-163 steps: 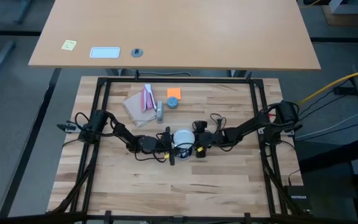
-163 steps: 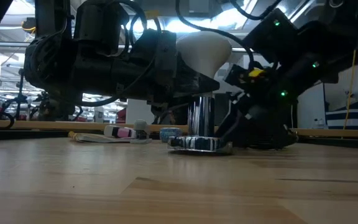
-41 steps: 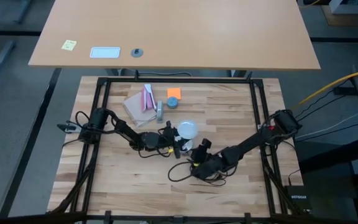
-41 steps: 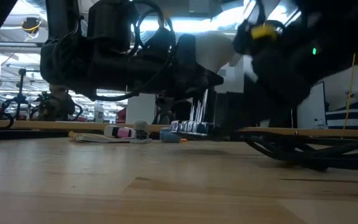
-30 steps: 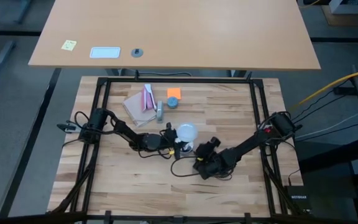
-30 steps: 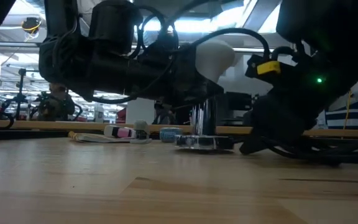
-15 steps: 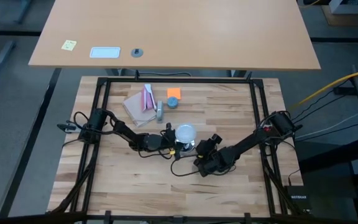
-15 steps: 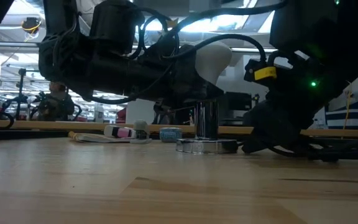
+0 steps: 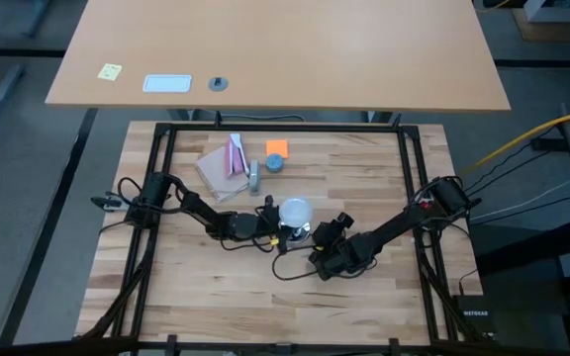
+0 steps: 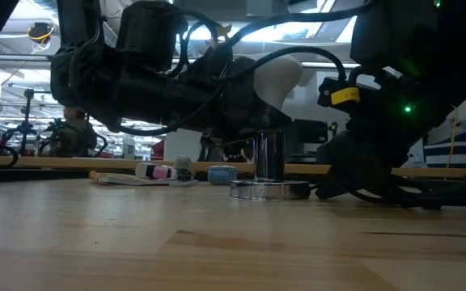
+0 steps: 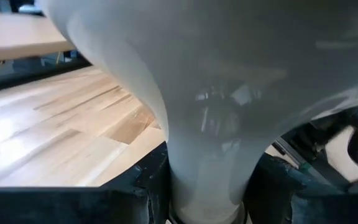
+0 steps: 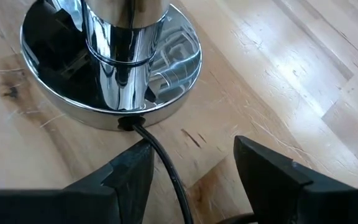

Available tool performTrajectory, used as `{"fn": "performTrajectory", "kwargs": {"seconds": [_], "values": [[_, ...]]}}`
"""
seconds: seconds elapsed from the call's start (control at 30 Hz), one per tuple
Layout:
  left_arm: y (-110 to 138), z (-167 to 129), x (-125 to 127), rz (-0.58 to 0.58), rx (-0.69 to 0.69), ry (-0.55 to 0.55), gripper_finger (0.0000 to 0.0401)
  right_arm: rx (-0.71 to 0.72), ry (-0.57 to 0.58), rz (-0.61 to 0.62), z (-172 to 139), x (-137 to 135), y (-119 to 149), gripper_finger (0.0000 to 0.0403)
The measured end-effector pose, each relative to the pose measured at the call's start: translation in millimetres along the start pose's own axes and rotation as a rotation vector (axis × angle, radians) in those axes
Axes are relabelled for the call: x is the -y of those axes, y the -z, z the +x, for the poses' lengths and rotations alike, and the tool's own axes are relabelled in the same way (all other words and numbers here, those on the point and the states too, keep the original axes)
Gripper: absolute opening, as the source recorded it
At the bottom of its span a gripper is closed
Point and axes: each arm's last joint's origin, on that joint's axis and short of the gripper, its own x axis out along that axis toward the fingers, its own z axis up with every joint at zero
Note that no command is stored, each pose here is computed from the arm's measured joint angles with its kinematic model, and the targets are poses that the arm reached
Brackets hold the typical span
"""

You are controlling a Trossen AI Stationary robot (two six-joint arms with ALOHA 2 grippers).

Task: Screw lightbulb
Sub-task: Remove the white lightbulb from the silver lamp

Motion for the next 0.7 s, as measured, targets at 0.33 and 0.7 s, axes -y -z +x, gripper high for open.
{"fn": "performTrajectory", "kwargs": {"seconds": [0.33,0.7], "values": [[-1,-1,1,0.066,0.013,-0.006,0.0153,0.043,0.016,-0.012,-5,1,0,0.0225],[3,0,-2,0.093,-0.027,-0.023,0.0152,0.064,0.064,-0.037,-12,9,-4,0.0225]]}}
